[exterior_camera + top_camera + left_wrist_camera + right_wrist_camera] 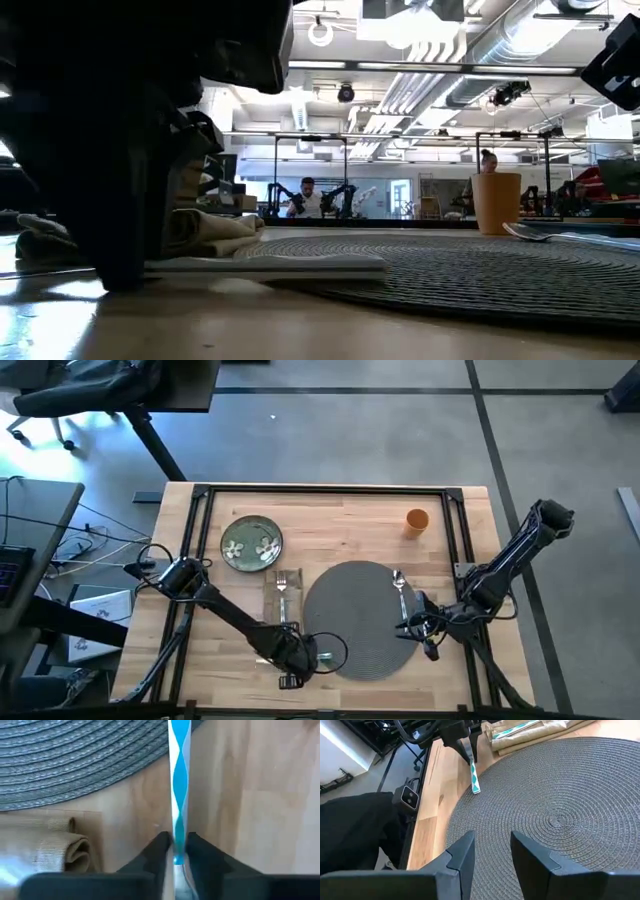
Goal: Set table place
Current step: Put the blue table knife to the left of the blue spoon on the gray placemat
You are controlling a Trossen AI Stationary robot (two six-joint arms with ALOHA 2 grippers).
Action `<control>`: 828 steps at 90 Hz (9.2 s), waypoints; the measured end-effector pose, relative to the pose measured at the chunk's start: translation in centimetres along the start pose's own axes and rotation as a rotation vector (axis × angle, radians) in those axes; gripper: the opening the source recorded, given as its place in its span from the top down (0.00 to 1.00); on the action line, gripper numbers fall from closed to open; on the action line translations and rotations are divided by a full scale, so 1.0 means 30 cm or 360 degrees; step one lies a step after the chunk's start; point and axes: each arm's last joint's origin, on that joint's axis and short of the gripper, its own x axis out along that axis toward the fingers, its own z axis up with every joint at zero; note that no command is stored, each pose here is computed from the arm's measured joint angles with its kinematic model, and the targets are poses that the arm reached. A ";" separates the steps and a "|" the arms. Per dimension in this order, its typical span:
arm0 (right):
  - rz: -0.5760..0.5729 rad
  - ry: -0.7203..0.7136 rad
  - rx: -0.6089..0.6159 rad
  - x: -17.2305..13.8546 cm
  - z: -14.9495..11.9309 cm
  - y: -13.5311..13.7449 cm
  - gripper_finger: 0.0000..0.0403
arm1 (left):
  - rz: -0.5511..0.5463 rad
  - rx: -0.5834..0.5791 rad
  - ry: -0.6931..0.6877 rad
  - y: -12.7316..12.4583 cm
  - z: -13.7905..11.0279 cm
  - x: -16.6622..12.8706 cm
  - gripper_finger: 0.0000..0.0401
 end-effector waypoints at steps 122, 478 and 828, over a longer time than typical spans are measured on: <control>0.0337 -0.0148 0.0213 -0.156 0.079 -0.015 0.74 | 0.0225 0.1511 -0.0559 0.318 0.464 -0.279 1.00; -0.0428 0.0730 0.0243 0.188 0.086 -0.381 1.00 | 0.0019 0.0007 -0.0490 0.401 0.352 0.074 0.82; -0.0960 0.0884 0.0316 0.175 0.023 -0.358 1.00 | 0.0157 0.0046 -0.0409 0.389 0.351 0.016 0.82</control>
